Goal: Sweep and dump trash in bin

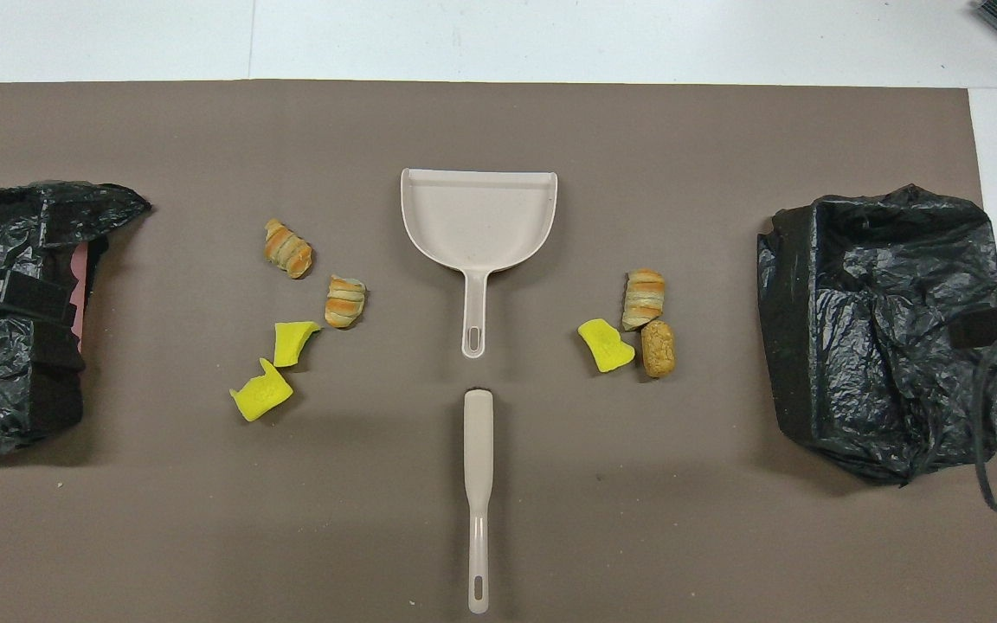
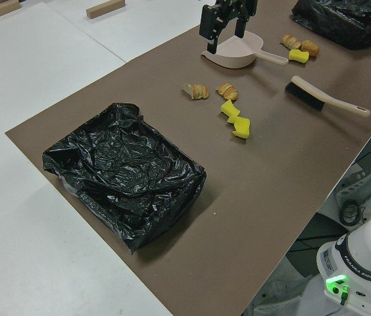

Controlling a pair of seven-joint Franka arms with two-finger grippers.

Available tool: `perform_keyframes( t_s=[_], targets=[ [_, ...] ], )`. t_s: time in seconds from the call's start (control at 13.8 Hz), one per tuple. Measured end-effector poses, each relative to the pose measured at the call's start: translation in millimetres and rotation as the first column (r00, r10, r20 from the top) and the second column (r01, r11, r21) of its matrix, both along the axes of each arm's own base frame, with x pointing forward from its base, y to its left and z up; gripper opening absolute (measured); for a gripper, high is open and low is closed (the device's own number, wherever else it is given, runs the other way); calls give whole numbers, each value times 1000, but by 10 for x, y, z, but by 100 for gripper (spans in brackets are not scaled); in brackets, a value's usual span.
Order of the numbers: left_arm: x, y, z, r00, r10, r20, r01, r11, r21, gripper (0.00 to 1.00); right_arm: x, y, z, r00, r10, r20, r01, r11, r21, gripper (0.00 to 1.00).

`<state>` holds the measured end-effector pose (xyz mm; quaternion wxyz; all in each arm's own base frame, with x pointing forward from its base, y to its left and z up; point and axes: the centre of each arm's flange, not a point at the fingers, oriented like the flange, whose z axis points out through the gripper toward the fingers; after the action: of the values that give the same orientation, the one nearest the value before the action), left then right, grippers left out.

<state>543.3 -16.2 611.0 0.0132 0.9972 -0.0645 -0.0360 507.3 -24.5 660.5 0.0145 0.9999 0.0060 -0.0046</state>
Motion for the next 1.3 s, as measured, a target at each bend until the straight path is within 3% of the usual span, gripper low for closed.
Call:
perform_keyframes(
  t_s=[0.43, 0.79, 1.3],
  targets=[
    [-3, -15, -17, 1000, -4, -5, 3, 1000, -1, 100, 1, 24, -1, 1000, 4, 0, -4, 1000, -1, 100],
    [-62, -369, -230, 997, -68, -48, 68, 998, -5, 100, 1, 24, -3, 1000, 4, -1, -4, 1000, -1, 100],
    [-521, -1554, -476, 997, -70, -23, 70, 998, -5, 100, 2, 96, -4, 1000, 20, -1, -20, 1000, -1, 100]
  ],
)
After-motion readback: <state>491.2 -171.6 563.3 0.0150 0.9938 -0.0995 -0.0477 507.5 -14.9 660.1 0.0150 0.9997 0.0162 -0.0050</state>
